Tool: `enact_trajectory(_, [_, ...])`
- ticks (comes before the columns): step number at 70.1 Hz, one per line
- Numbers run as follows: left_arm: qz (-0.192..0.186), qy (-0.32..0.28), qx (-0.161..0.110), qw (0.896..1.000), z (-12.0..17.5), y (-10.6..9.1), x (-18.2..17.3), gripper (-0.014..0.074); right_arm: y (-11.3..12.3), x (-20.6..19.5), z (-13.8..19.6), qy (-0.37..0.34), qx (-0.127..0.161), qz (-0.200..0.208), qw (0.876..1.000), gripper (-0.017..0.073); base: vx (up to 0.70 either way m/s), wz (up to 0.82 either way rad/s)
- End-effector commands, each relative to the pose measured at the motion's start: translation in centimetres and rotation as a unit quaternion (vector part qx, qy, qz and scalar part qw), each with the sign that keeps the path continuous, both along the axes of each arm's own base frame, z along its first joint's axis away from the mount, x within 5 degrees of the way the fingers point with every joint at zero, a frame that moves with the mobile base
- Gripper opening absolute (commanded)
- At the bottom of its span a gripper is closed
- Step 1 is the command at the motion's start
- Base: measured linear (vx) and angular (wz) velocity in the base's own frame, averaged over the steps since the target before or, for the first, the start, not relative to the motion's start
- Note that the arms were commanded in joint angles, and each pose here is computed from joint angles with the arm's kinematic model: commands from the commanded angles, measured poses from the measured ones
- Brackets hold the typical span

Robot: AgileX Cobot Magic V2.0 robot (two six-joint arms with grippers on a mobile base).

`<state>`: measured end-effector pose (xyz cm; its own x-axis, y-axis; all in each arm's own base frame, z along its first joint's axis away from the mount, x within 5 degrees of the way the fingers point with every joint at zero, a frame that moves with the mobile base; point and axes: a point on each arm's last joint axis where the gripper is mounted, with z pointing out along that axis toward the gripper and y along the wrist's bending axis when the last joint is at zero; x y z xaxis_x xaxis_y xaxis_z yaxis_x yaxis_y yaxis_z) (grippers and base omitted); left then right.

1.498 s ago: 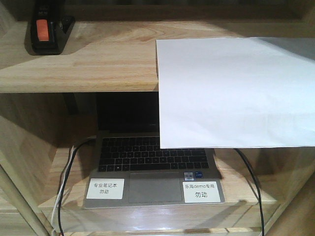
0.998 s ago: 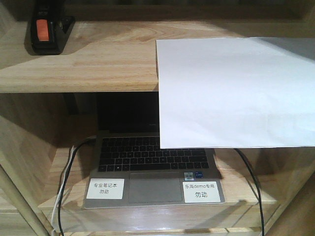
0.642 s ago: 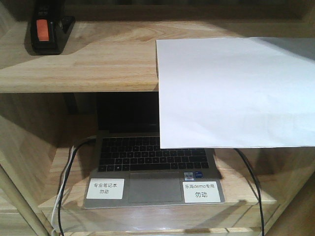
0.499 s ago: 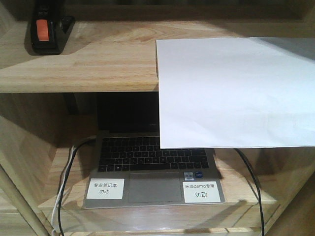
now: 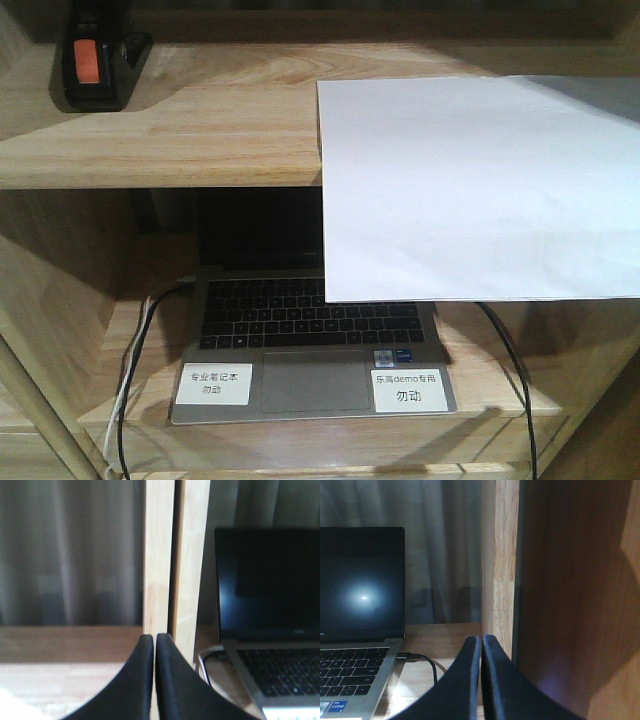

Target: Grab stapler and paper to desk for stapling

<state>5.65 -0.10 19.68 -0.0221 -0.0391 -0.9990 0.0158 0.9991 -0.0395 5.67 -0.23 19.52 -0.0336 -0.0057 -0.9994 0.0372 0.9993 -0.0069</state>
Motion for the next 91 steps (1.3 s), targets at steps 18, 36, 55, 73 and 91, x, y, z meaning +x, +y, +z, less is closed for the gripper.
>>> enact_trajectory(18, [0.002, -0.153, -0.009, 0.988, 2.6, 0.1, -0.5, -0.0006, 0.1, -0.3, 2.4, -0.126, -0.01, 0.002, 0.992, -0.0006, 0.0, 0.0])
enact_trajectory(36, [0.002, -0.268, -0.011, 0.963, 7.9, 0.1, -2.1, -0.0006, 0.2, -1.9, 8.0, -0.233, -0.016, 0.003, 0.972, -0.0006, 0.0, 0.0])
enact_trajectory(55, [0.001, -0.337, -0.012, 0.941, 18.1, 0.1, -5.2, -0.0006, 0.3, -5.1, 16.9, -0.342, -0.015, 0.003, 0.94, -0.0006, 0.0, 0.0])
enact_trajectory(73, [-0.002, -0.307, -0.011, 0.952, 27.6, 0.1, -5.9, -0.0006, 0.2, -4.9, 25.2, -0.337, 0.018, 0.01, 0.941, -0.0006, 0.0, 0.0])
enact_trajectory(91, [-0.003, -0.207, -0.009, 0.978, 30.2, 0.0, -2.7, 0.0008, 0.0, -0.8, 28.8, -0.214, 0.015, 0.003, 0.977, -0.0001, 0.0, 0.0])
